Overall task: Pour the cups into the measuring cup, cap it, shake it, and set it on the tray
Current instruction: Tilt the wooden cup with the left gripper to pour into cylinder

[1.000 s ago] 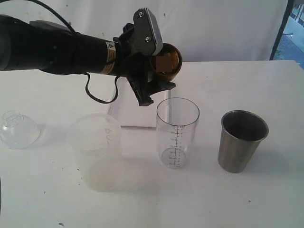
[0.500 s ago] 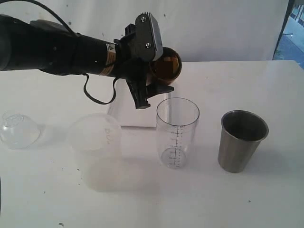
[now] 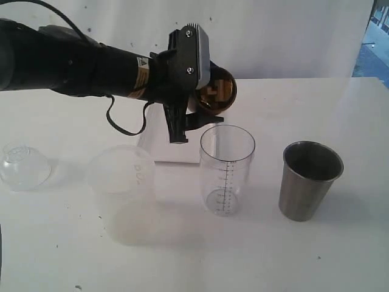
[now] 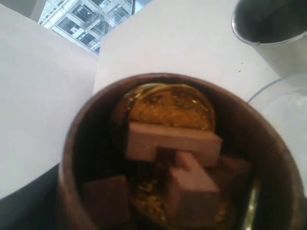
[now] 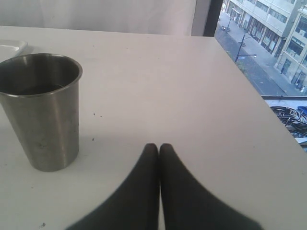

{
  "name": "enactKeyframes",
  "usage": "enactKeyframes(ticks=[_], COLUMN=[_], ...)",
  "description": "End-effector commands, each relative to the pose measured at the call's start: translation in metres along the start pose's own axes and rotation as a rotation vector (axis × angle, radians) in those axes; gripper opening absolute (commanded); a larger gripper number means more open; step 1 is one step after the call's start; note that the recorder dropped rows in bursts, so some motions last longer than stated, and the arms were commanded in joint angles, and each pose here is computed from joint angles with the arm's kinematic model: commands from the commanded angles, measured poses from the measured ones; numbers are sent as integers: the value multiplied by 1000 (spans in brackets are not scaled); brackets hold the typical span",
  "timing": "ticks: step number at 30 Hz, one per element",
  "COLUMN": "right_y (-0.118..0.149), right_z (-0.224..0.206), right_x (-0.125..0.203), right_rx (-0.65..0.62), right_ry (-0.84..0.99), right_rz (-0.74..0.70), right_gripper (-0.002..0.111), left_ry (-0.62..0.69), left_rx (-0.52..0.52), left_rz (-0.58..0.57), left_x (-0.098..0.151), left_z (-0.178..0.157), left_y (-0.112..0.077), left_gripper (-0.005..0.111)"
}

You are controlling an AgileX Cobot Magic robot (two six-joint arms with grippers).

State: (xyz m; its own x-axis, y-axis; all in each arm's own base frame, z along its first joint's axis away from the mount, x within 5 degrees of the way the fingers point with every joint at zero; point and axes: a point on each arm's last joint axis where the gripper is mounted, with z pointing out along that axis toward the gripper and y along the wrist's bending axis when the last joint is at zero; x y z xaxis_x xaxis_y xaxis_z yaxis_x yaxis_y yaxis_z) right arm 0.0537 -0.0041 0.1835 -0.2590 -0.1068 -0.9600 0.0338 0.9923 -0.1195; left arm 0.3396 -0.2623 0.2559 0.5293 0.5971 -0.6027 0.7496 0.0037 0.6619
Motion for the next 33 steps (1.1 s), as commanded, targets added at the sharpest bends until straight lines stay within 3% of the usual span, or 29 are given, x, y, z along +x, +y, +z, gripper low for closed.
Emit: enactKeyframes(ticks=[1,18,33], right_y=[0,0,0], right_z=[0,0,0], right_x=[1,1,1], right_rx=[-1,-1,-1], right_ry=[-8,-8,-8], right_rz=[-2,-2,-2], right_gripper=[0,0,0], left_ry=[6,42,19], left_rx=[-4,-22,-42], left_rz=[61,201,235], left_x=[1,5,3], left_z=[3,4,4], left_y=[0,1,3], left_gripper=[0,0,0])
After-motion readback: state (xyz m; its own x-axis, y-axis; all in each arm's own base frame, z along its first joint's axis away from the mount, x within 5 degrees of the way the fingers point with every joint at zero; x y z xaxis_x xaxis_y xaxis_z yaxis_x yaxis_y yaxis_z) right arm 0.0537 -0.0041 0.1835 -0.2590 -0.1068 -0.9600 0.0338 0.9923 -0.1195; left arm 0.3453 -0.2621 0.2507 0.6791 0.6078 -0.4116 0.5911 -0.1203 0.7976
